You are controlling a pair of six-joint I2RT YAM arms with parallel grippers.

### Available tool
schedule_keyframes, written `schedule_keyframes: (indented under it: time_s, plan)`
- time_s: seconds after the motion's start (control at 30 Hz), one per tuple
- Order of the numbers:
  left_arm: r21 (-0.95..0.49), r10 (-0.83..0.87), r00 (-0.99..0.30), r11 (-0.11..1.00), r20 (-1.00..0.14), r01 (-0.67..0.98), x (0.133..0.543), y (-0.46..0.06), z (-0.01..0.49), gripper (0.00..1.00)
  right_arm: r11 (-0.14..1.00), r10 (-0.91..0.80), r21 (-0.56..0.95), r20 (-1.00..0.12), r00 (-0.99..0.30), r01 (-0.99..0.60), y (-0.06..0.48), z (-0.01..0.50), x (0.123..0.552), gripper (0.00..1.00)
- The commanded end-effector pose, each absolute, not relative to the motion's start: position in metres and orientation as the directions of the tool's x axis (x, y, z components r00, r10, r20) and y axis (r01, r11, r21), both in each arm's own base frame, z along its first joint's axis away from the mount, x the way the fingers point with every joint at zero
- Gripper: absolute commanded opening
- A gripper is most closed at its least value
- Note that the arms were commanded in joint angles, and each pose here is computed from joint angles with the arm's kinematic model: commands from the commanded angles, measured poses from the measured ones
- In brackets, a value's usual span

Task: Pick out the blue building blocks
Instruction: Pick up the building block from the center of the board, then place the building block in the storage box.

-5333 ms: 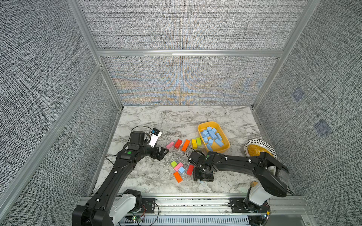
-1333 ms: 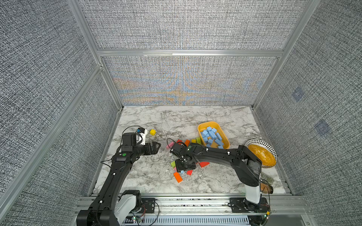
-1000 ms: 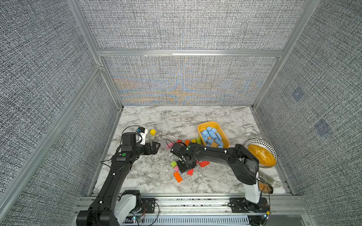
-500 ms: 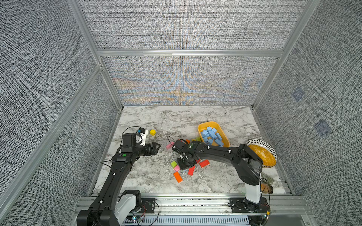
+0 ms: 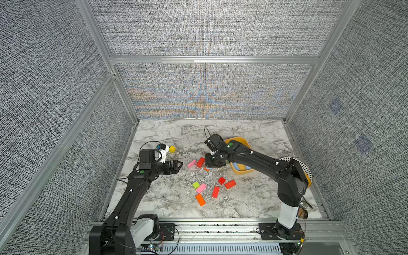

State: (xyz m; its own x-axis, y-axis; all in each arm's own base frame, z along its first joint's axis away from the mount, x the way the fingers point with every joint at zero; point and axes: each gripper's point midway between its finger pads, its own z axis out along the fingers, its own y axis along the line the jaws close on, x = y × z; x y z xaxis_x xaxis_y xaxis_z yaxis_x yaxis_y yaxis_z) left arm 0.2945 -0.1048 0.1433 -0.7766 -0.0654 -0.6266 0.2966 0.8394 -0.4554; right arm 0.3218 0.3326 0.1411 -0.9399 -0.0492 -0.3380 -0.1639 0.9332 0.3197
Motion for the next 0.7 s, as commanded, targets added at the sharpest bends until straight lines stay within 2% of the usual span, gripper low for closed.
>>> schedule_keyframes:
  time_s: [0.0, 0.1, 0.3, 0.47, 0.67]
  plan:
    - [-0.449, -0.013, -0.752, 0.81, -0.659, 0.378, 0.31, -0.115, 0.153, 0.97, 0.934, 0.031, 0.336, -0.408, -0.912, -0.119, 0.314, 0.162, 0.359, 0.21]
    - [-0.443, 0.027, -0.757, 0.797, -0.653, 0.411, 0.329, -0.123, 0.159, 0.95, 0.93, 0.12, 0.363, -0.446, -0.887, -0.057, 0.291, 0.172, 0.39, 0.21]
    - [-0.422, 0.11, -0.762, 0.777, -0.639, 0.467, 0.365, -0.144, 0.162, 0.95, 0.936, 0.223, 0.347, -0.435, -0.872, 0.066, 0.235, 0.165, 0.418, 0.21]
    - [-0.385, 0.245, -0.733, 0.722, -0.635, 0.575, 0.376, -0.178, 0.161, 0.95, 0.936, 0.275, 0.321, -0.419, -0.865, 0.142, 0.193, 0.155, 0.42, 0.21]
    - [-0.387, 0.339, -0.724, 0.668, -0.601, 0.635, 0.39, -0.208, 0.151, 0.94, 0.949, 0.284, 0.249, -0.413, -0.865, 0.193, 0.162, 0.143, 0.399, 0.21]
